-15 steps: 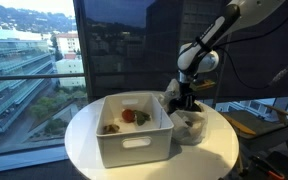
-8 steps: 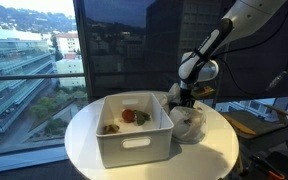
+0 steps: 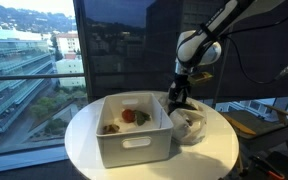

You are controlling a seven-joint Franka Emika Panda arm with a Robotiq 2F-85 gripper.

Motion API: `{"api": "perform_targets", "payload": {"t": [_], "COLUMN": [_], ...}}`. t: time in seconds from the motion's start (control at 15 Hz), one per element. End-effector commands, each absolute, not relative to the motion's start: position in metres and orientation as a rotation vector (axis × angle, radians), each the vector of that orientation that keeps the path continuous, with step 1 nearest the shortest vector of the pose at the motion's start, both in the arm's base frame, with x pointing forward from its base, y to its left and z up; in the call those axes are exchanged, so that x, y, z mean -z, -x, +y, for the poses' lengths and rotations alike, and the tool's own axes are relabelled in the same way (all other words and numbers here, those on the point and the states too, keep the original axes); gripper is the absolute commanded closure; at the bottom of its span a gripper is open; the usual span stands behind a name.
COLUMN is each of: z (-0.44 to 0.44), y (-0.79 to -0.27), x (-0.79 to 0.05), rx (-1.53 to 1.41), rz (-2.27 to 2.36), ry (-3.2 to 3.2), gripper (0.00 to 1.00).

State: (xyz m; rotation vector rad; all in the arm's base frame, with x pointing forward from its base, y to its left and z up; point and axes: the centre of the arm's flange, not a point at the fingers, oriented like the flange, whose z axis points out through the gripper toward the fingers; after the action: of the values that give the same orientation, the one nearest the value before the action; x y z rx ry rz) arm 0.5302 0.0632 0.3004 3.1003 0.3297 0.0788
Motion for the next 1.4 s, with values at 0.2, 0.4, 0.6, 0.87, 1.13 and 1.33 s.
{"api": "perform_targets", "payload": {"t": [0.2,0.4,0.6,0.87,1.13,1.33], "z": [0.163,0.210,0.246,0.293,0.311,0.298], "y": [-0.506,-0.516,-0.542,-0.585,-0.627,-0.655], "x": [-0.369,-0.342,-0.302,-0.268,-0.244,-0.220], "rx": [-0.248,-0.193,-0.140,-0.161,-0.196,-0.187], "rz": [0.568,0.641,0.634,0.602,0.550,0.464], "ry": [-3.082,-3.079,-3.076,-3.084,-3.079,-3.093], "gripper": [0.00,0.00,0.00,0.00,0.00,0.00]}}
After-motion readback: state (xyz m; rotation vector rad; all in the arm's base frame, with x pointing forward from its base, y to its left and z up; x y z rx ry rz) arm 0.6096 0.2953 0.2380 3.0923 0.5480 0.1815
